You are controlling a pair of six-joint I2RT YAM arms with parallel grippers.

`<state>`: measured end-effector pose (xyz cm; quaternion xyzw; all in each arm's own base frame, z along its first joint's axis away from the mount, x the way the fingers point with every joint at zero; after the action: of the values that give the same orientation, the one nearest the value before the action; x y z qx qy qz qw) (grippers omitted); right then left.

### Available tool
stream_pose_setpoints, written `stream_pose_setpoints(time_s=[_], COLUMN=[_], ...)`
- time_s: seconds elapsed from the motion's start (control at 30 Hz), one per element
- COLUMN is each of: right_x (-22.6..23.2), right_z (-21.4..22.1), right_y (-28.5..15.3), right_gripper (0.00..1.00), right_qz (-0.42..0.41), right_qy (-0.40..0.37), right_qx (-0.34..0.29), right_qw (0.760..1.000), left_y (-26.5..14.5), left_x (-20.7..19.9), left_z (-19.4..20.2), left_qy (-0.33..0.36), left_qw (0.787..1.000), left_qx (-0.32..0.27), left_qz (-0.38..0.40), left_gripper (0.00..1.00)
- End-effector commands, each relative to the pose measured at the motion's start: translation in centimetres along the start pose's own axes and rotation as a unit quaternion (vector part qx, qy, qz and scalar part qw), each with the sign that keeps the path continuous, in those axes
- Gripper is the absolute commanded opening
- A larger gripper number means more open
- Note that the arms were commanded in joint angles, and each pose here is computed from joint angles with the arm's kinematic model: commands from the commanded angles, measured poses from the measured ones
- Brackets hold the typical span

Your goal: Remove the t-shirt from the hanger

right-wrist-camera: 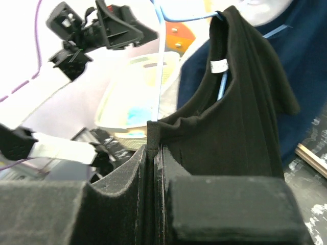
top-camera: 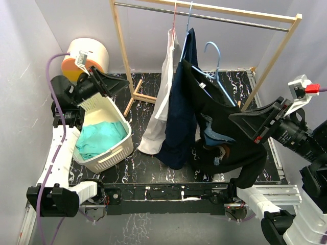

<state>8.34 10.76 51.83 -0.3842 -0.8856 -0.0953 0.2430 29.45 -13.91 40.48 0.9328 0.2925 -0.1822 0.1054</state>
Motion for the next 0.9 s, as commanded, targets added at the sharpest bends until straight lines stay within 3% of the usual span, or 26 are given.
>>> stream_pose_setpoints(time_s=[0.0, 0.3, 0.5, 0.67, 0.87], right_x=[6.4, 11.2, 7.5, 3.7, 0.9], right_z=[-2.0, -4.3, -3.9, -1.4, 0.6], right_y=[-1.4, -2.4, 1.6, 4.6, 6.6], right_gripper=[0.08, 0.08, 0.08, 0.08, 0.08], right_qz=[-0.172, -0.314, -0.306, -0.315, -0.325], right_qy=[-0.060, -0.080, -0.036, -0.013, 0.001], right_qx=[-0.020, -0.015, 0.026, 0.078, 0.113], right_qw=[0.983, 0.946, 0.951, 0.946, 0.939], left_y=[-2.2, -5.0, -6.3, -6.2, -4.2], left_x=[-9.4, -17.0, -20.6, -21.1, -18.3], left_z=[-6.2, -11.4, -13.7, -14.5, -13.6], left_qy=[0.092, 0.161, 0.202, 0.215, 0.179], left_qw=[0.984, 0.959, 0.938, 0.930, 0.936], left_qx=[-0.059, -0.109, -0.131, -0.133, -0.110], left_qz=[0.141, 0.208, 0.250, 0.266, 0.283], left_gripper=[0.68, 0.78, 0.86, 0.89, 0.86])
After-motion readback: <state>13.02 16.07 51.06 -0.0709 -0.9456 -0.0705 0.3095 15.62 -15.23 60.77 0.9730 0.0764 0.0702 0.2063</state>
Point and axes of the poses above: each gripper's point midway between its finger pads, its own y axis out along the fingers, its own x axis along the line the jaws close on, z = x × y, the point moved 3 cm from there along -y, back along the fingers, and after that the axes turned 12 degrees about y, right-handed, at the moved point
